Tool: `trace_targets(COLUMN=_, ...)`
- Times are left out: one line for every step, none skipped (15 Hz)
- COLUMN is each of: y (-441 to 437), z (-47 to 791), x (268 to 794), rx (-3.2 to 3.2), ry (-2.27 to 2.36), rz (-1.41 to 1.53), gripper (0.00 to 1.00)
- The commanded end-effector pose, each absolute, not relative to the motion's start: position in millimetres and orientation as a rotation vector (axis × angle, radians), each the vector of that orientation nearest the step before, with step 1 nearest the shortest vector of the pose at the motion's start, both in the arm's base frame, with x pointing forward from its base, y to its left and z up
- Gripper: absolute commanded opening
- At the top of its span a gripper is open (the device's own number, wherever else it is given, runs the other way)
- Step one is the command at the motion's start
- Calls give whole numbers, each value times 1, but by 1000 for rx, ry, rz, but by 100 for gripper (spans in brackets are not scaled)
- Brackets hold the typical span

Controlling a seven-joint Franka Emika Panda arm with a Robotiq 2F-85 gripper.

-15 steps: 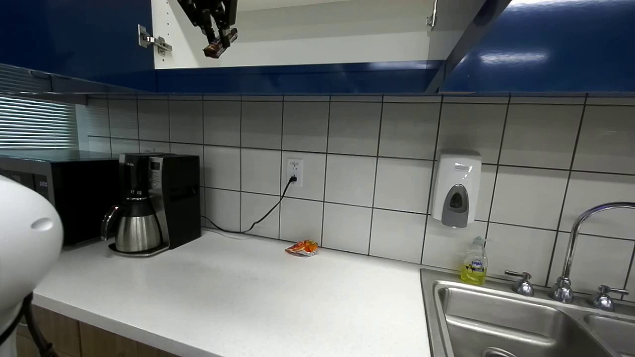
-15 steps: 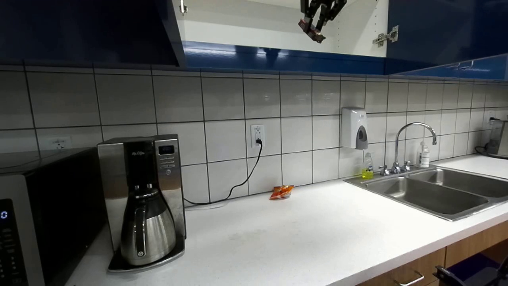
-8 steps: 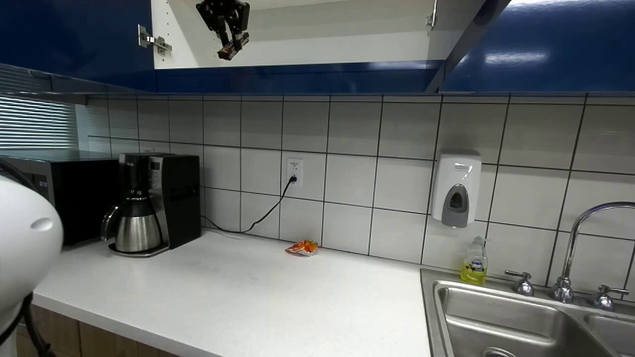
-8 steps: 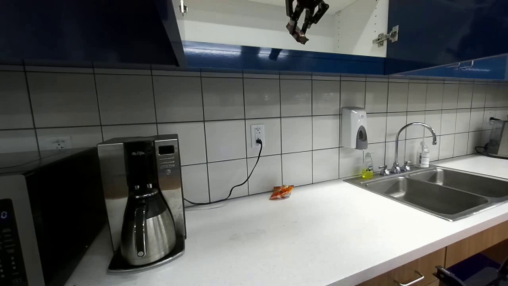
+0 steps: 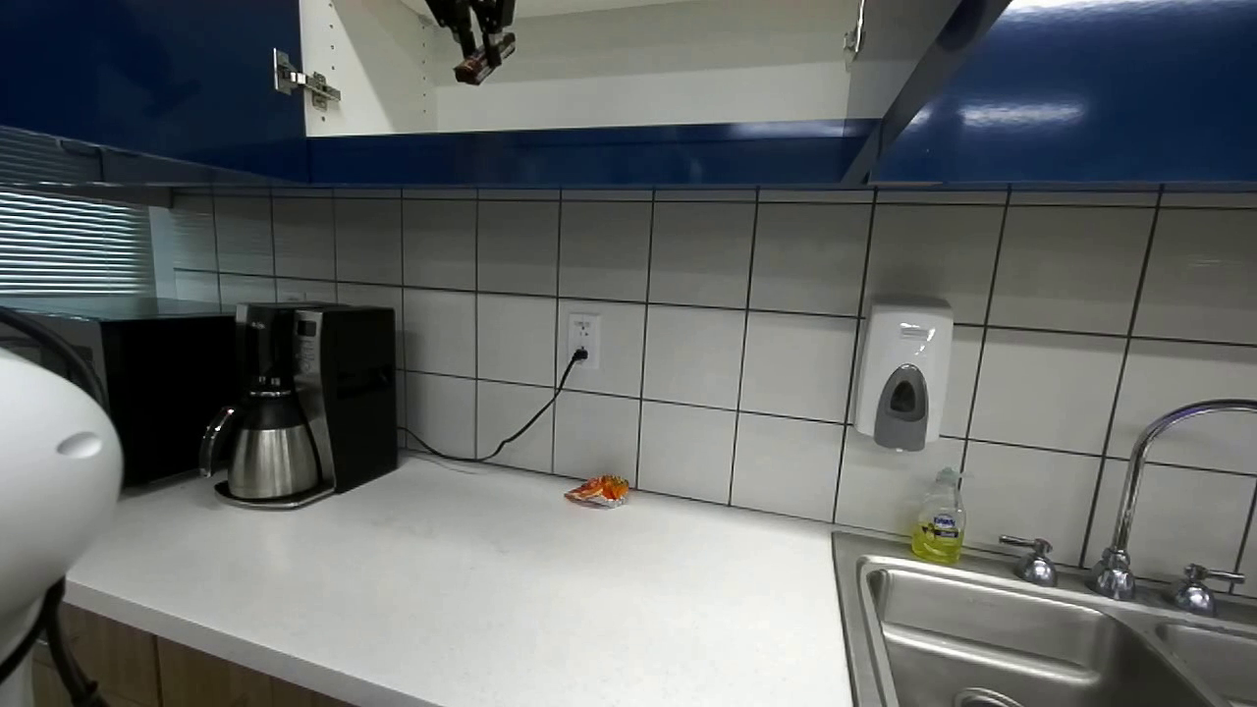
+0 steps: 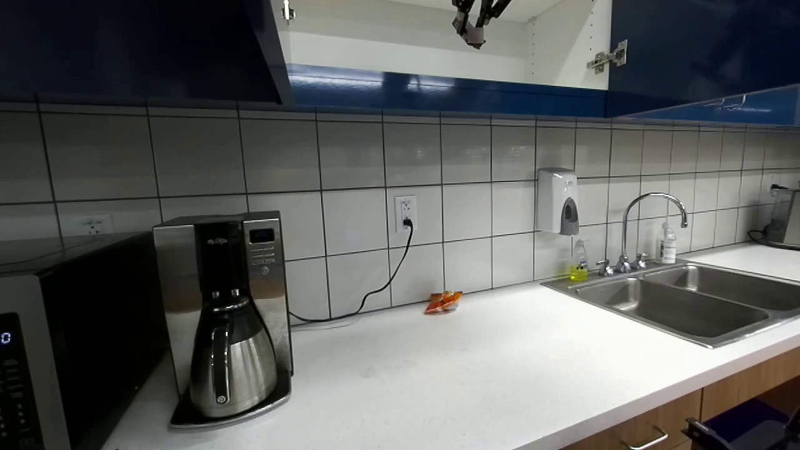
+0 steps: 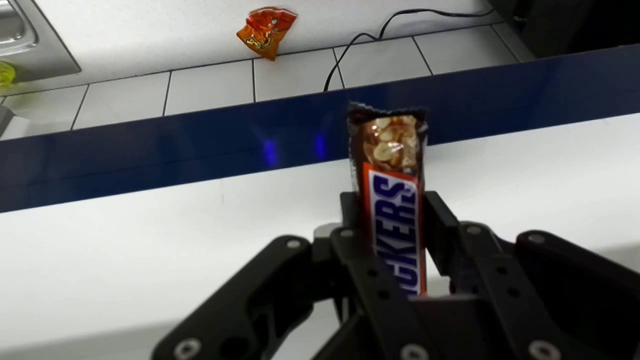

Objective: Put the candy bar in the open cabinet

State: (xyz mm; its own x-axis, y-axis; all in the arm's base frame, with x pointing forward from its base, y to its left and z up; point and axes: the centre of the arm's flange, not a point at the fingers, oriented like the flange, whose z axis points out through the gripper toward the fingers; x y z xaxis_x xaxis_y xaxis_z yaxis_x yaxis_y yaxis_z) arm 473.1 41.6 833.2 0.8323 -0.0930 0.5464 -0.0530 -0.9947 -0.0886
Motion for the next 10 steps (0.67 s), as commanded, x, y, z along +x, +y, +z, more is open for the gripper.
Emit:
trace_targets(y=38, z=858, x=498, rx=-2951, ry=177, rz=-848, gripper=10)
trace_targets(y=41, z=853, x=506, rx=-2954, ry=182, rz=-839, gripper=10)
trace_targets(y=41, z=852, x=512, rx=-2954, ry=188, rz=-836, gripper=10)
trace_targets(y=42, z=850, x=518, rx=-2956, ry=197, rz=-830, gripper=10)
trace_targets(y=43, z=848, x=524, rx=-2956, ry=205, rz=-825, gripper=10)
trace_targets(y=44, z=846, x=531, rx=-2957, ry=214, rz=-824, gripper=10)
trace_targets(y=44, z=844, x=536, rx=-2957, ry=221, rz=-822, gripper=10)
trace_targets(y=44, z=842, x=541, rx=-2958, ry=227, rz=-817, gripper=10)
trace_targets(y=44, z=840, x=545, rx=-2959, ry=232, rz=-816, gripper=10)
trace_targets(y=44, z=839, x=549, rx=-2959, ry=240, rz=-818, gripper=10)
